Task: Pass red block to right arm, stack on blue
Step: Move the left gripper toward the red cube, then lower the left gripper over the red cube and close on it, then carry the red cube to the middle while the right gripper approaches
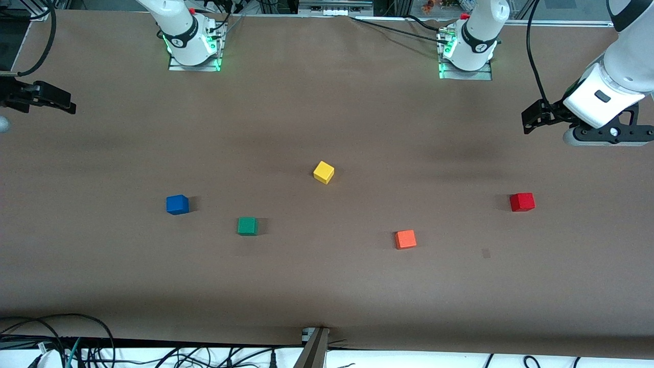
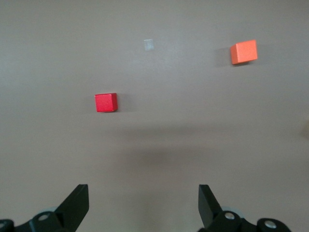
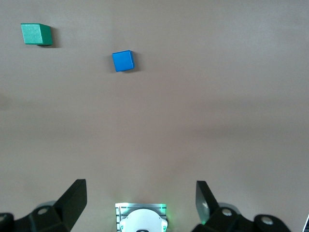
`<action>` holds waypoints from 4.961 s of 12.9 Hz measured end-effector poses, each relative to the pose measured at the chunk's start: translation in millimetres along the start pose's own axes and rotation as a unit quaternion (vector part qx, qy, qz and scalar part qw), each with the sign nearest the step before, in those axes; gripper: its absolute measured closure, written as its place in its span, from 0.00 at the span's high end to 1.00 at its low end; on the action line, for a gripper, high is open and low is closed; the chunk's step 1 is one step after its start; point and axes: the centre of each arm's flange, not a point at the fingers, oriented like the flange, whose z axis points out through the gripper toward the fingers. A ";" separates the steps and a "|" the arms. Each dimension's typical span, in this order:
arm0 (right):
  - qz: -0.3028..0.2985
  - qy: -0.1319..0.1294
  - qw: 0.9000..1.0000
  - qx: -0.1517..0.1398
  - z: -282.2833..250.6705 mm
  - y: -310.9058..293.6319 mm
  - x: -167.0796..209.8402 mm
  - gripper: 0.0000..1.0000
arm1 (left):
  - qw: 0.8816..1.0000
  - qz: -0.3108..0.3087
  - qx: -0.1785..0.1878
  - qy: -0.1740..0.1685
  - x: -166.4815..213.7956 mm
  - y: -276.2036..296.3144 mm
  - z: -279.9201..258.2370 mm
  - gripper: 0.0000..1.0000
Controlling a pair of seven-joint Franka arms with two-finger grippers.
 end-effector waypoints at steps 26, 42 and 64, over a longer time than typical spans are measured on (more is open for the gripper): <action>0.001 -0.003 1.000 0.000 3.3 1.7 2.4 1.00 | 0.999 -0.032 -0.004 0.000 72.3 -129.2 202.6 1.00; 0.008 -0.004 1.000 0.001 3.9 8.3 2.6 1.00 | 1.000 -0.010 -0.012 0.008 64.4 -162.3 408.5 0.86; -0.020 -0.076 0.993 0.093 83.0 -26.0 54.6 1.00 | 0.911 0.279 -0.280 0.115 88.9 -3.5 319.5 0.56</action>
